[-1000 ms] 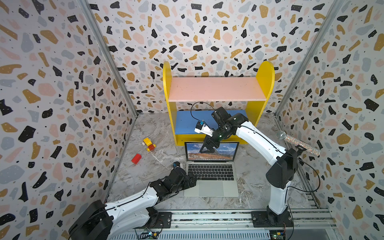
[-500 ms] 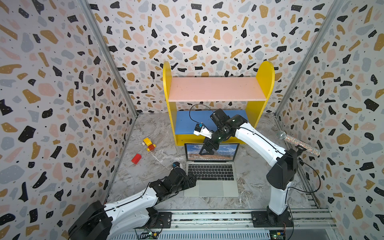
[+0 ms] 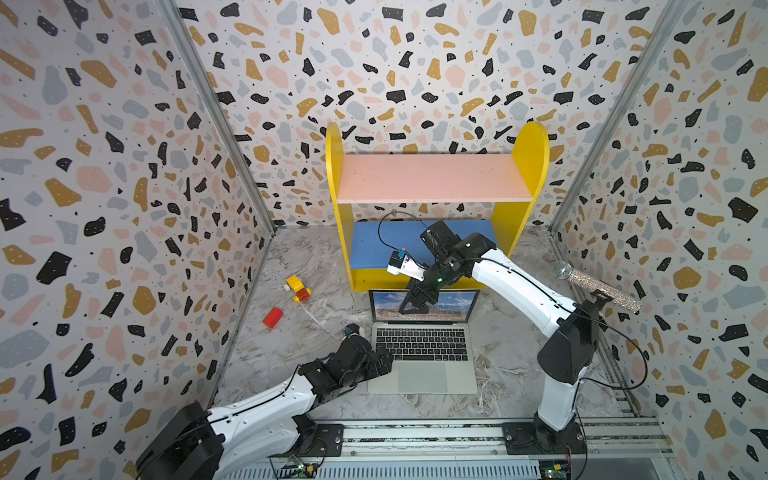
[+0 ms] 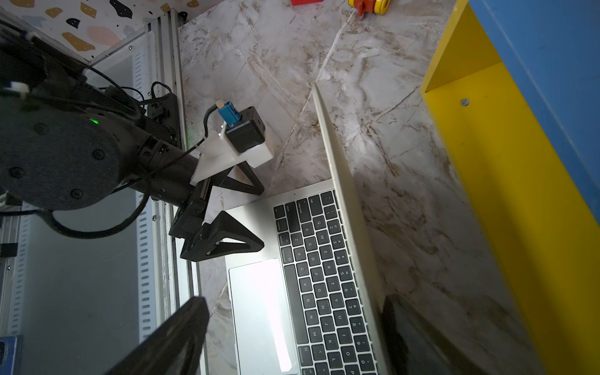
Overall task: Close the laptop lid and set it aside
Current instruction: Close the lid of the laptop.
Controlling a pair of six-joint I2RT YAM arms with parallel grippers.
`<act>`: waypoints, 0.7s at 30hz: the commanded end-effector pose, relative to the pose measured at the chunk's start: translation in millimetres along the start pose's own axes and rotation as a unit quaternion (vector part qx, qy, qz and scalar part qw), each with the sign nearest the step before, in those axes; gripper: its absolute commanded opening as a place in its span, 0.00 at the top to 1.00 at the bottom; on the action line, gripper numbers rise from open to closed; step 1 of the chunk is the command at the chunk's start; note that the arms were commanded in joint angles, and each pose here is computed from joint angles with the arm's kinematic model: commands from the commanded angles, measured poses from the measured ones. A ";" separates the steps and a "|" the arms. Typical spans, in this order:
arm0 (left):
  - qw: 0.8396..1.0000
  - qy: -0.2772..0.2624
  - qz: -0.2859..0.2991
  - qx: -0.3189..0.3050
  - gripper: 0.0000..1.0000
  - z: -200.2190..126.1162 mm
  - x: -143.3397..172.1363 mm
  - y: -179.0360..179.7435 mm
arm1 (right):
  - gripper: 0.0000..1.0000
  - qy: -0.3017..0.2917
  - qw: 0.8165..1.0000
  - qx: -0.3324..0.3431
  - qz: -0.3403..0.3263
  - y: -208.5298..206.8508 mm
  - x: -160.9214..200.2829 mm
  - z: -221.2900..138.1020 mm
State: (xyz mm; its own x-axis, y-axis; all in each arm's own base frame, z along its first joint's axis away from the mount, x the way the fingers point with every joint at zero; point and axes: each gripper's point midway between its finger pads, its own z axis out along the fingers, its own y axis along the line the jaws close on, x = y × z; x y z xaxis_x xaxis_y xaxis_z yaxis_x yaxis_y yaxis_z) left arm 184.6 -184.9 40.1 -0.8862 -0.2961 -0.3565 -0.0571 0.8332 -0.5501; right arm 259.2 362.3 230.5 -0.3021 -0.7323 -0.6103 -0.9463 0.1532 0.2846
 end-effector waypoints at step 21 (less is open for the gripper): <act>0.998 0.014 -0.007 -0.056 0.00 -10.1 15.3 33.6 | 0.11 0.015 0.999 -0.028 -0.002 43.0 14.4 -8.7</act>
State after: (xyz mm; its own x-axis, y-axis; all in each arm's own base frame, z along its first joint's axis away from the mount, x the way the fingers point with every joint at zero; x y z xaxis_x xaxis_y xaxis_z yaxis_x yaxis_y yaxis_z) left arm 175.9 -172.0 39.2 -0.8862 -0.3072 -0.3468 -0.0868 0.8454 -0.5271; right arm 245.0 360.9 229.7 -0.2764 -0.7383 -0.6152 -0.9546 0.1372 0.2643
